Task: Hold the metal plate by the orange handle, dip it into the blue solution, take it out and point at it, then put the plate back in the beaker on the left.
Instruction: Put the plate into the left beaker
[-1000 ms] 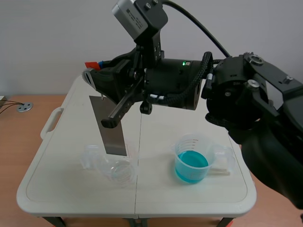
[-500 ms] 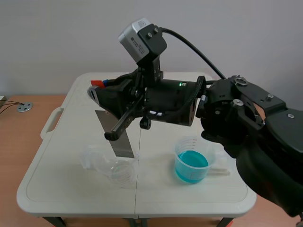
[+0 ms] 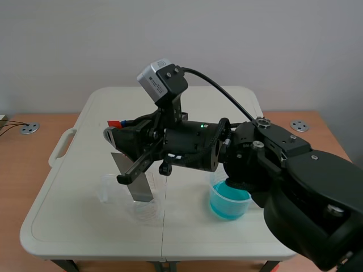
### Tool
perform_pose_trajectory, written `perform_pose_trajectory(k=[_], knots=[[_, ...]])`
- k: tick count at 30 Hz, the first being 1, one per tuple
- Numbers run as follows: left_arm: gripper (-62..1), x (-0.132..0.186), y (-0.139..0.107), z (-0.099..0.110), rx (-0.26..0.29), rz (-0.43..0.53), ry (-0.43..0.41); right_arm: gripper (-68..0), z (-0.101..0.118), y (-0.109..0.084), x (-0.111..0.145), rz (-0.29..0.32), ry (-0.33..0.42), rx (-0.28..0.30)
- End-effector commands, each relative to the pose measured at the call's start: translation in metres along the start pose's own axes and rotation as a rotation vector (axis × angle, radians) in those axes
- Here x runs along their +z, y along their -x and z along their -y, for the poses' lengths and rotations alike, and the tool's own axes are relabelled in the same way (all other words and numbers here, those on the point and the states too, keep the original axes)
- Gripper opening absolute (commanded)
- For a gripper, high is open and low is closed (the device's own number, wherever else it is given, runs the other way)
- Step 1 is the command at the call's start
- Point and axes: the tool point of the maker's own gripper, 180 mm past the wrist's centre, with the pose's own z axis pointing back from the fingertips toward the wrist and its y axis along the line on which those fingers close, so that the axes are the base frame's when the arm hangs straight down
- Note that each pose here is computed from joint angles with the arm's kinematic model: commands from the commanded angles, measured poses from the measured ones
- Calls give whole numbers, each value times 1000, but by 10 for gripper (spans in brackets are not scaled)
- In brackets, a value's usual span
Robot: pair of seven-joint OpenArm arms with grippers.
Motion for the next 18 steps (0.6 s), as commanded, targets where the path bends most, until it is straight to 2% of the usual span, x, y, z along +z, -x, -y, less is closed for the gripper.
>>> perform_pose_trajectory(k=[1, 13, 18], knots=[[-577, 1, -6, 1, -2, 17, 6, -662, 2, -18, -3, 53, -6, 19], [-577, 1, -6, 1, -2, 17, 6, -662, 3, -16, -3, 52, -2, 12], [-577, 1, -6, 1, -2, 18, 5, -662, 5, -10, -2, 45, 3, -11]])
